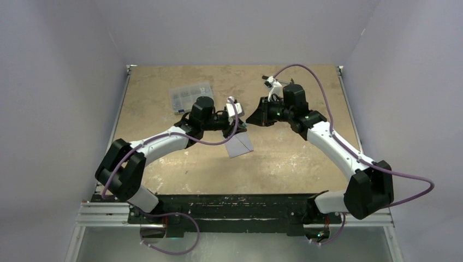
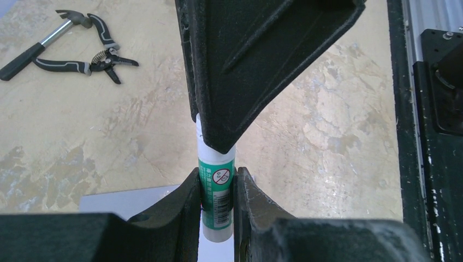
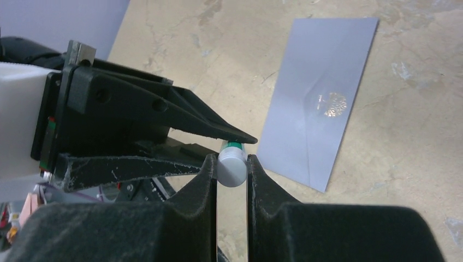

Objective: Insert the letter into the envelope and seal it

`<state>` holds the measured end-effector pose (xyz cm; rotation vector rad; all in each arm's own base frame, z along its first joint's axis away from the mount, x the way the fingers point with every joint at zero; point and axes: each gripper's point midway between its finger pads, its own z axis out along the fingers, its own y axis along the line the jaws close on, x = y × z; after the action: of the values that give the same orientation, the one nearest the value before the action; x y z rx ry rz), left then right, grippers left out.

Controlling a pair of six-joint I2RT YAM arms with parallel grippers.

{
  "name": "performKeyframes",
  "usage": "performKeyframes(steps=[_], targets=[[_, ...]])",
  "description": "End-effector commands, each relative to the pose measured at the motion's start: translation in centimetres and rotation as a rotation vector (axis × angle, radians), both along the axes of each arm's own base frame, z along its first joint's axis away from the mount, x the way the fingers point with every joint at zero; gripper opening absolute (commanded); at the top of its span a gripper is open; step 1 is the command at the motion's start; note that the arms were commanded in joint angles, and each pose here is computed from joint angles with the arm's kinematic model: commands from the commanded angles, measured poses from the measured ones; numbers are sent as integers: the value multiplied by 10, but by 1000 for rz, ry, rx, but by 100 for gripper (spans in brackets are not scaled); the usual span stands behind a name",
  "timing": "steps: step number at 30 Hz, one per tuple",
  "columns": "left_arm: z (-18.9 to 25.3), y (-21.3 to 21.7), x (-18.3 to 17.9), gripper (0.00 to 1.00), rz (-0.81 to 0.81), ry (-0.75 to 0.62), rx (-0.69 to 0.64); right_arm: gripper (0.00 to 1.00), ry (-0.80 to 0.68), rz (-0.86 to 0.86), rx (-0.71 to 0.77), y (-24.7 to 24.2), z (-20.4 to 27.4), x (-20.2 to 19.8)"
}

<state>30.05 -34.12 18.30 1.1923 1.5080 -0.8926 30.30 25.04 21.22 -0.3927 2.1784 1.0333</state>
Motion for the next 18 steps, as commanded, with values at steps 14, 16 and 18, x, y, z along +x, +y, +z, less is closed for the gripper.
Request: performKeyframes(steps=[14,16,18], targets=[[150,-5,44,0,85,-455,-290,0,344,4,-258,3,-141,-76],[157,2,48,0,98,-465,-308,0,361,6,-273,1,-149,-81],[162,7,51,0,111,-469,-317,0,372,5,-286,0,-156,-85]])
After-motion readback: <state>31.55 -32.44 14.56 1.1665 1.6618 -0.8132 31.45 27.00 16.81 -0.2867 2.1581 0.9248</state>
